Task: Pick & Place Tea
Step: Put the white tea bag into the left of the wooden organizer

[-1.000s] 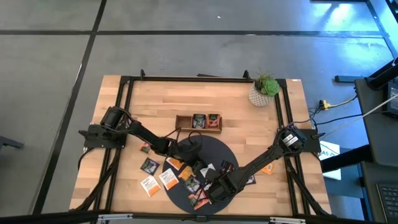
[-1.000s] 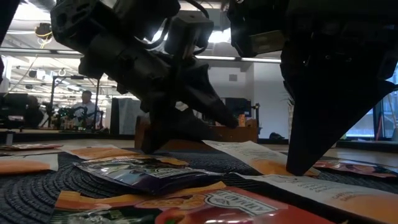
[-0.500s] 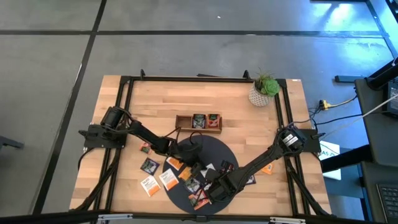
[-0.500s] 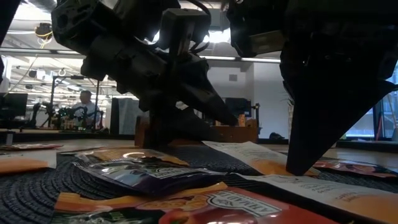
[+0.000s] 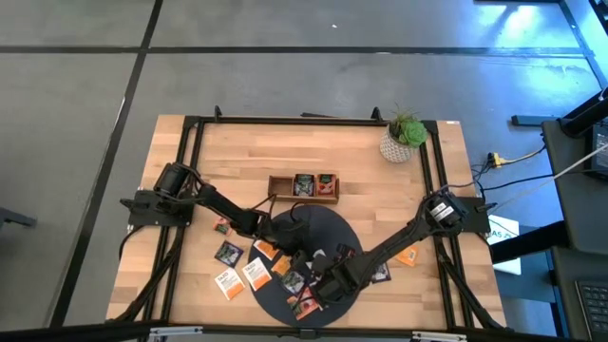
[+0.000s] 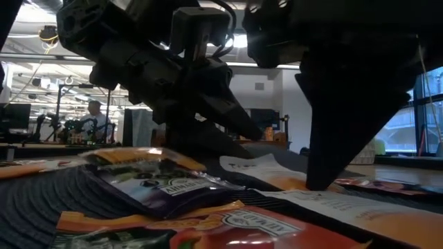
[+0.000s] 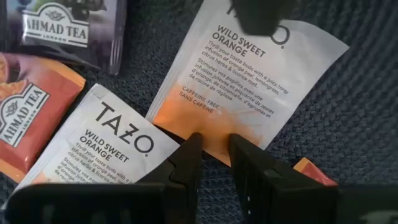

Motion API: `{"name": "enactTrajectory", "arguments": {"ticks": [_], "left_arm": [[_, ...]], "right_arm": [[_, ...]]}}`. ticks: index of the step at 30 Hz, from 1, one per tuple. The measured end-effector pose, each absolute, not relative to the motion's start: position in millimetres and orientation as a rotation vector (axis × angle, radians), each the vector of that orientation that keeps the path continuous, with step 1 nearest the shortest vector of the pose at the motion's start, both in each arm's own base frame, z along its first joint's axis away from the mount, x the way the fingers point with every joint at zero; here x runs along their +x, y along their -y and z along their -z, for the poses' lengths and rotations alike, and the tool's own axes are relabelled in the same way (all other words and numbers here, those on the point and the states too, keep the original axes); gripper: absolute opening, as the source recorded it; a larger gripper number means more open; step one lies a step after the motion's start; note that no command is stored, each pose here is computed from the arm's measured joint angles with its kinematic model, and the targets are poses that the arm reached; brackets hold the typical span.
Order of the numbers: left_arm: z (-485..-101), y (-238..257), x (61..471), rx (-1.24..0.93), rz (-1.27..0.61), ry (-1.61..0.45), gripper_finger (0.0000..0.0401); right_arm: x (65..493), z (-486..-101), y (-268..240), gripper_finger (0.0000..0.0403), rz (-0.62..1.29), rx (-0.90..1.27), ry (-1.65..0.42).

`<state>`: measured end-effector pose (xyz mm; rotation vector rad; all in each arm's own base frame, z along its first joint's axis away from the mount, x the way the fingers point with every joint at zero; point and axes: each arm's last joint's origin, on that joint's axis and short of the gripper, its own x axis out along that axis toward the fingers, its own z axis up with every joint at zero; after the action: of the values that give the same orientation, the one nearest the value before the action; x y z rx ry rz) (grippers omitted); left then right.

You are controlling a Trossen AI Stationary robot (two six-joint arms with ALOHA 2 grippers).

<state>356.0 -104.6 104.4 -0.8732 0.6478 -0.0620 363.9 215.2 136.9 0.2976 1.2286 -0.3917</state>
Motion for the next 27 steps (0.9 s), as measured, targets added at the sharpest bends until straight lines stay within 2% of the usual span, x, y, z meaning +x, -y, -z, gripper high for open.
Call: {"name": "enactTrajectory", "arguments": {"ticks": [23,27], "left_arm": [[-103.7,100.3,354.7,-0.782,0.02,-0.641,0.0127],[-100.9,93.9,353.7,-0.743,-0.038,-0.665,0.0127]], "right_arm": [[365.7,-136.8,-214.6,0.0087,0.39,0.306,-1.218],[365.7,-136.9,-214.6,0.0087,0.39,0.305,-1.216]]}}
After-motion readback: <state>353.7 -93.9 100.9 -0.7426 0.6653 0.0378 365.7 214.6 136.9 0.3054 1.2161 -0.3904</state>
